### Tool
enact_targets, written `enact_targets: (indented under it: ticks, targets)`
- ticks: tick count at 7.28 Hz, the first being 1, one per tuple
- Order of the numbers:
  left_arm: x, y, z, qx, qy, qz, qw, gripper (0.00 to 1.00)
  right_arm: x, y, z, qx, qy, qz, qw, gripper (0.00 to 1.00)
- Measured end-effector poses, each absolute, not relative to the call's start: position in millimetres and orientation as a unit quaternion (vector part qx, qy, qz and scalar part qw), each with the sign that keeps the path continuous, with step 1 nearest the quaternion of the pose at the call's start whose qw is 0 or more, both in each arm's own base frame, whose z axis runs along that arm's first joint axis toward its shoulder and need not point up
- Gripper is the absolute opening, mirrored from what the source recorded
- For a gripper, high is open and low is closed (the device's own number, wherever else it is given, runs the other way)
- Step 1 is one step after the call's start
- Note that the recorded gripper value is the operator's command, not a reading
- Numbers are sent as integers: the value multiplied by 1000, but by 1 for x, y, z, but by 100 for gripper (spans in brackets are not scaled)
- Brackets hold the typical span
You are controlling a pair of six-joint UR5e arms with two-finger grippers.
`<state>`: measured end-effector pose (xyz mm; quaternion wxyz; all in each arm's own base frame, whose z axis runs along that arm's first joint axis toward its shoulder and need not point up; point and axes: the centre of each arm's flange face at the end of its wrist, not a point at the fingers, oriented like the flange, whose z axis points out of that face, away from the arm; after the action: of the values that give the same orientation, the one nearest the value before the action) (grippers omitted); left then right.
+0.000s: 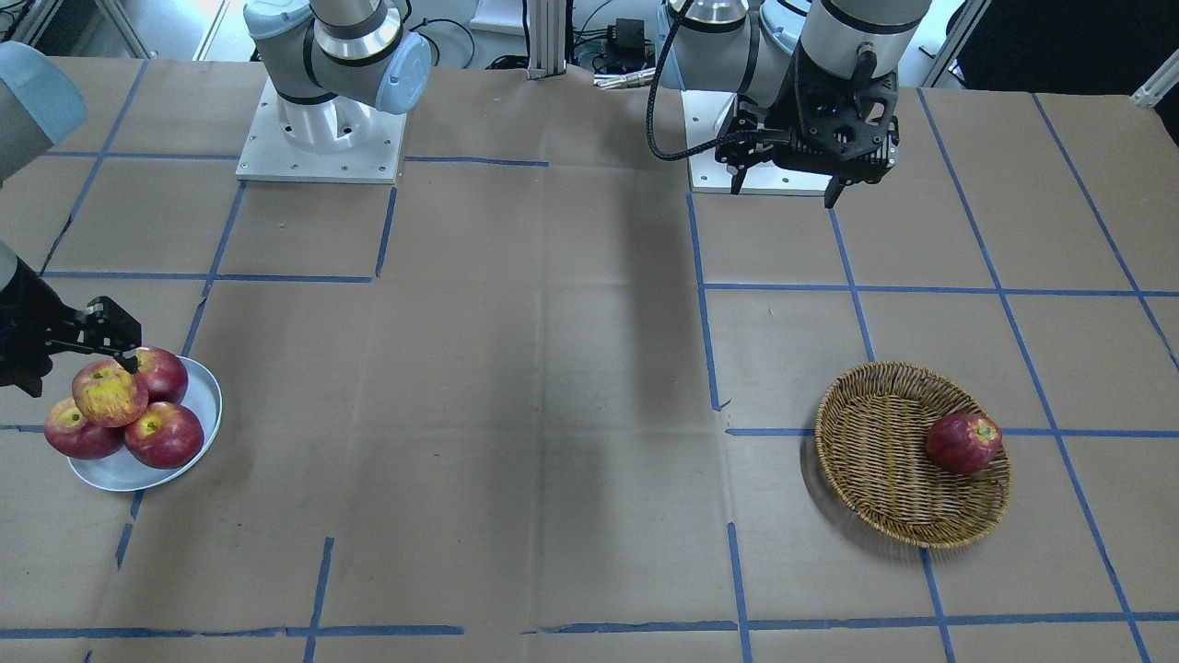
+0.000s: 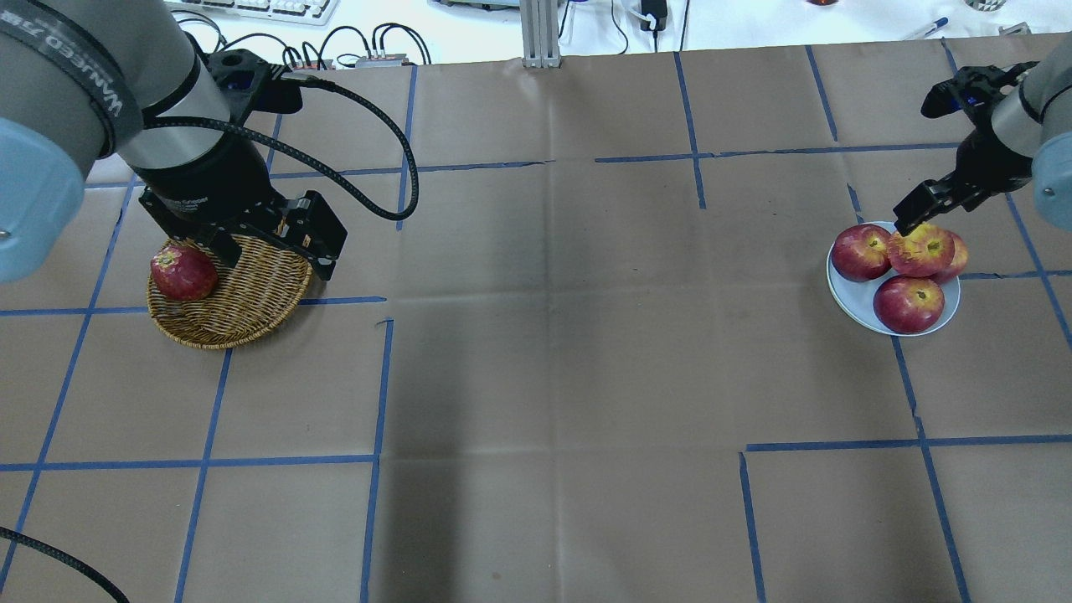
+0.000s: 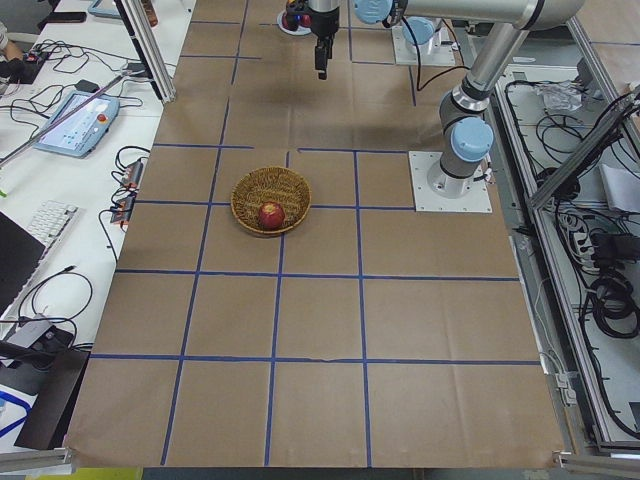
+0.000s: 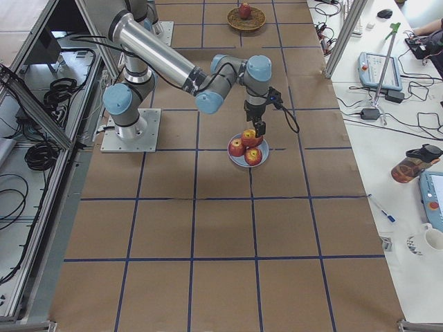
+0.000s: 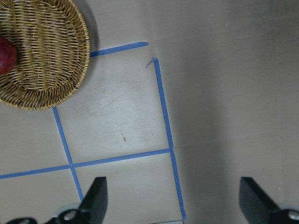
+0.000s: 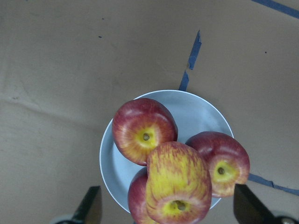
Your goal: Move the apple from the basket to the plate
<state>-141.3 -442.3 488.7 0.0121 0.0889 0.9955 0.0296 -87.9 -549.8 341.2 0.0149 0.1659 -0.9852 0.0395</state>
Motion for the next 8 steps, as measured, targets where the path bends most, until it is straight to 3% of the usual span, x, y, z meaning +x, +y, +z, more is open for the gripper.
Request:
enact_targets:
  ticks: [4, 8]
  targets:
    - [-141, -442, 488, 88, 996, 30, 12, 99, 52, -524, 456, 49, -999, -3, -12, 100]
    - [-131, -445, 488, 73, 997, 30, 12, 99, 153, -488, 474, -40, -999, -19, -5, 100]
